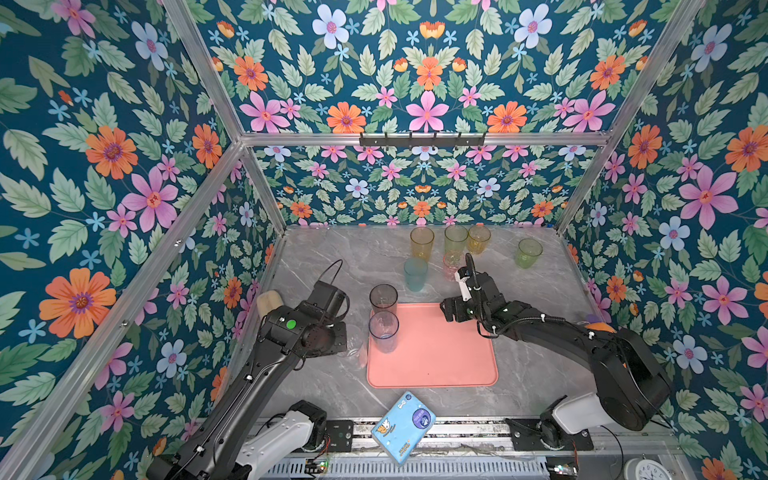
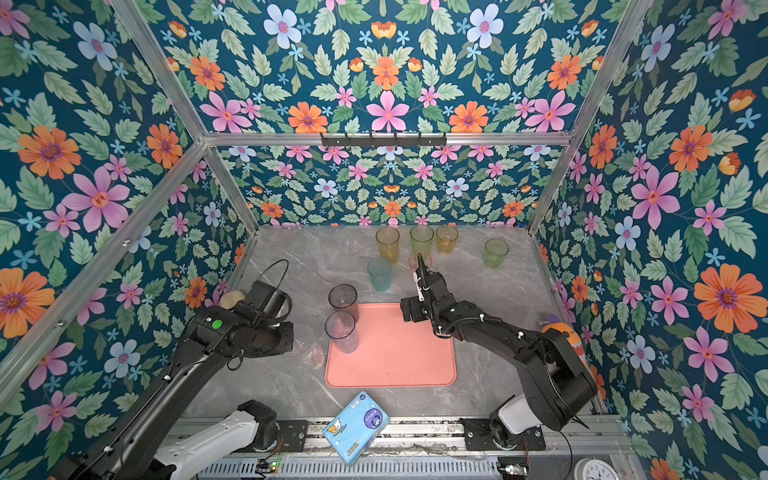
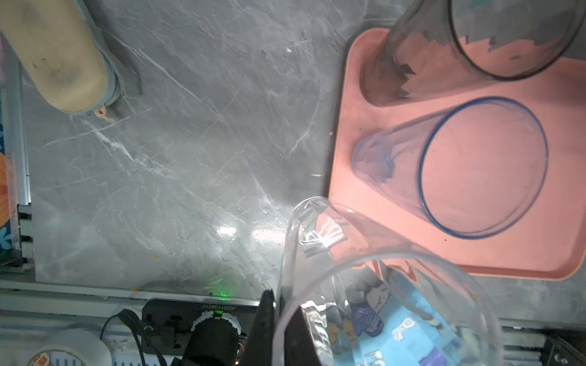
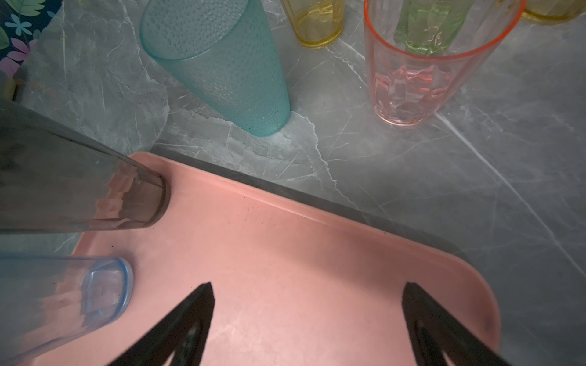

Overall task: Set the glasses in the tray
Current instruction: 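Lower the clear glass onto the tray's edge nearest the robot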

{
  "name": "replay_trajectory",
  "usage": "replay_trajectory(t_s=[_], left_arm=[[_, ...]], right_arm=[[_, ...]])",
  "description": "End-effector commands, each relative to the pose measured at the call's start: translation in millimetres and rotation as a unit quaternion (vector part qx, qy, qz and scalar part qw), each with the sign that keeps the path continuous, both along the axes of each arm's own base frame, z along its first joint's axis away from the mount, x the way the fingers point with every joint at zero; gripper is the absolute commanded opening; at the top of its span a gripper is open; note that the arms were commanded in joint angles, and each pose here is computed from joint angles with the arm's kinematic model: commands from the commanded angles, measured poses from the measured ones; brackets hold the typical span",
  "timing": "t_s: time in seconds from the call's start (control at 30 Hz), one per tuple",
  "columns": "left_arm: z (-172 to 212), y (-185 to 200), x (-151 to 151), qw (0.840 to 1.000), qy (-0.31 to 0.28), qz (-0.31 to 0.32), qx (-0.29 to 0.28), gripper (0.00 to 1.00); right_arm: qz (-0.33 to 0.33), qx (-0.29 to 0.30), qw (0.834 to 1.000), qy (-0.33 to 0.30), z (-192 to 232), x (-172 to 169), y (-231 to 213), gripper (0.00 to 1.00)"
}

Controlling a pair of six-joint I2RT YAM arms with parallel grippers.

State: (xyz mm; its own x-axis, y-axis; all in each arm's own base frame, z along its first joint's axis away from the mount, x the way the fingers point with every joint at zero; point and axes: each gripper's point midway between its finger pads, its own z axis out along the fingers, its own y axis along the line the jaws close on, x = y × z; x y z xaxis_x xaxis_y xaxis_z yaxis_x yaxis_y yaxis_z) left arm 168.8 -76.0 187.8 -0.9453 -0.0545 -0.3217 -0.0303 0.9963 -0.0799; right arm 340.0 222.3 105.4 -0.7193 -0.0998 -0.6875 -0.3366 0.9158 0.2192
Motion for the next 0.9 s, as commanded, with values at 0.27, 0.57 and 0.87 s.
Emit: replay_trajectory(t_s=[0.27,0.57,0.87], left_arm=[[-17,-28,-11,0.999,-0.005,-0.034,-0.033,0.0],[-26,-54,-10,0.997,-0.012,-0.076,-0.01,0.0],[-39,-71,-10,0.994,-0.01,-0.107,0.036,0.0]], right_arm=[[0.003,0.009,1.0,0.002,1,5,6,0.94],[0.001,0.007,1.0,0.002,0,5,5,0.94],[0.001,0.006,1.0,0.001,0,5,5,0.94]])
